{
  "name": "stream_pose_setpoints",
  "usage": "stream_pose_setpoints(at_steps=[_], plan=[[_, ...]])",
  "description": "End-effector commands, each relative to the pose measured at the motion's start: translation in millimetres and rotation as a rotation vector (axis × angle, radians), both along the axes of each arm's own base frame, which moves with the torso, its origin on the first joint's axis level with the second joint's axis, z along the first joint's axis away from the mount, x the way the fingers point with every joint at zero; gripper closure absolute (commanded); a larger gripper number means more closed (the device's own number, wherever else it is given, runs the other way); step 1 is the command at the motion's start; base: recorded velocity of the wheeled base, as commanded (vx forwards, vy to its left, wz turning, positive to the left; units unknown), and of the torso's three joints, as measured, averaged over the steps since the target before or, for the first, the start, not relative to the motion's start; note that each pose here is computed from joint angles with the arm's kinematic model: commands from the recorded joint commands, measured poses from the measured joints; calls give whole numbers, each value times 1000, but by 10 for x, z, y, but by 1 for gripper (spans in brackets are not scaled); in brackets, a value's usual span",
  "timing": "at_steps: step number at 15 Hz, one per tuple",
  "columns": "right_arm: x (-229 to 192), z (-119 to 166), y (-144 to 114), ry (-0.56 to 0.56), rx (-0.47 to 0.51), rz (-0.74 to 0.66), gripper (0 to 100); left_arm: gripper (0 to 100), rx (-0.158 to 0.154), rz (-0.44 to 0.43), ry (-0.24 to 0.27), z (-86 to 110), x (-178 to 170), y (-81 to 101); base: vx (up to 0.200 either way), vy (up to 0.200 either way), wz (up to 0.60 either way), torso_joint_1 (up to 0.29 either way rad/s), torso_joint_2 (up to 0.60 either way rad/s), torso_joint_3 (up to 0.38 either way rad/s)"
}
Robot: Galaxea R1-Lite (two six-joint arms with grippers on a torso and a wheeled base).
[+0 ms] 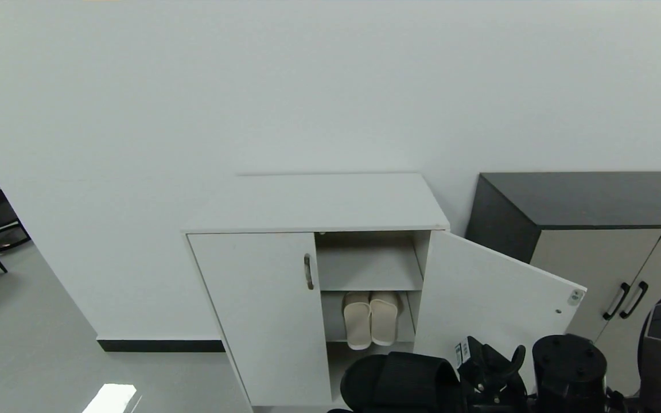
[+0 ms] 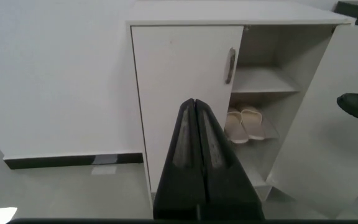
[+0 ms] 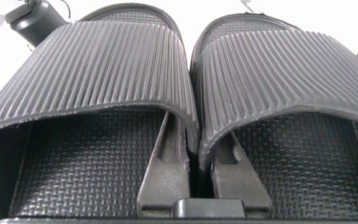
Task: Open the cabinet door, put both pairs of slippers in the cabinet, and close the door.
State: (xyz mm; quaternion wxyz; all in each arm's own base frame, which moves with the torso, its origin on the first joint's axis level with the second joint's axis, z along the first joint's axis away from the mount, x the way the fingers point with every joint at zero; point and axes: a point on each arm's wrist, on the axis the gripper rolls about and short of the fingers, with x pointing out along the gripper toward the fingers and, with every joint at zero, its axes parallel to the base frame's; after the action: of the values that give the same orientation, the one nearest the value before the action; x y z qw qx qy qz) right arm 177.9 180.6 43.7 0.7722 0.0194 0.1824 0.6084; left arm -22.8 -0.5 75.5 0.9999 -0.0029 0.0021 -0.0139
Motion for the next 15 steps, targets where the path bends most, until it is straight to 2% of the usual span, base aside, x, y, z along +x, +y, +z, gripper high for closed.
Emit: stream_pose_setpoints(at_steps=[1, 15], plan=[[1, -13, 5, 2, -3, 2, 100, 100, 0, 0, -1, 1, 0, 0, 0, 0, 0, -246, 559, 290], [-1, -20, 9, 3, -5, 4, 100, 100, 0, 0, 1, -3, 1, 0, 0, 0, 0, -217, 510, 290]])
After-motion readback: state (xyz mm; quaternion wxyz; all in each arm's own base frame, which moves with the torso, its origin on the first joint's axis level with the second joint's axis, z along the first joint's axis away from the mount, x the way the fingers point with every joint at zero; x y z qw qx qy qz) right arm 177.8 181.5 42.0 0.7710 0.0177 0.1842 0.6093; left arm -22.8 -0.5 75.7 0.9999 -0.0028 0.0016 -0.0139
